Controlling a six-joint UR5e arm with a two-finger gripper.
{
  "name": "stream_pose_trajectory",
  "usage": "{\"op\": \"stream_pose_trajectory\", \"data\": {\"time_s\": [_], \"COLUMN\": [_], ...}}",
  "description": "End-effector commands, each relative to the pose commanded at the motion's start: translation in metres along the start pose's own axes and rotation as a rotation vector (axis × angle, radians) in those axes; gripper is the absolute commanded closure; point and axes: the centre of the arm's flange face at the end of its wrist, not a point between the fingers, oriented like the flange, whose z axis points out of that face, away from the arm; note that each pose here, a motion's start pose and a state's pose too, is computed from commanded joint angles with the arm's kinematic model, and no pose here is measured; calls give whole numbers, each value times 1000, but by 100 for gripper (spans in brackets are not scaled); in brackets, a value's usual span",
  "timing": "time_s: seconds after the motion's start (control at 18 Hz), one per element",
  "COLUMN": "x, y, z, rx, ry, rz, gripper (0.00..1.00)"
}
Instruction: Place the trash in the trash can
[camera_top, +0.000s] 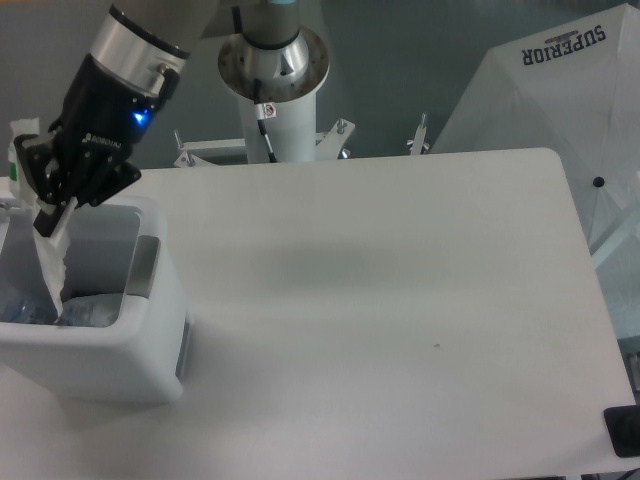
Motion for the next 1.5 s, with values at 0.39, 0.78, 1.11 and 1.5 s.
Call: {"op": "stream_pose_trajectory", "data": {"time_s": [0.39,0.78,1.11,1.5], "x": [-9,-22,-19,-37], "y": [-5,-15,-18,-46], "z": [11,25,21,-12], "rx": [-12,4,14,95], "ry": [-14,-66,-62,-98], "rz": [-10,-6,18,152], "gripper": [89,27,0,0]}}
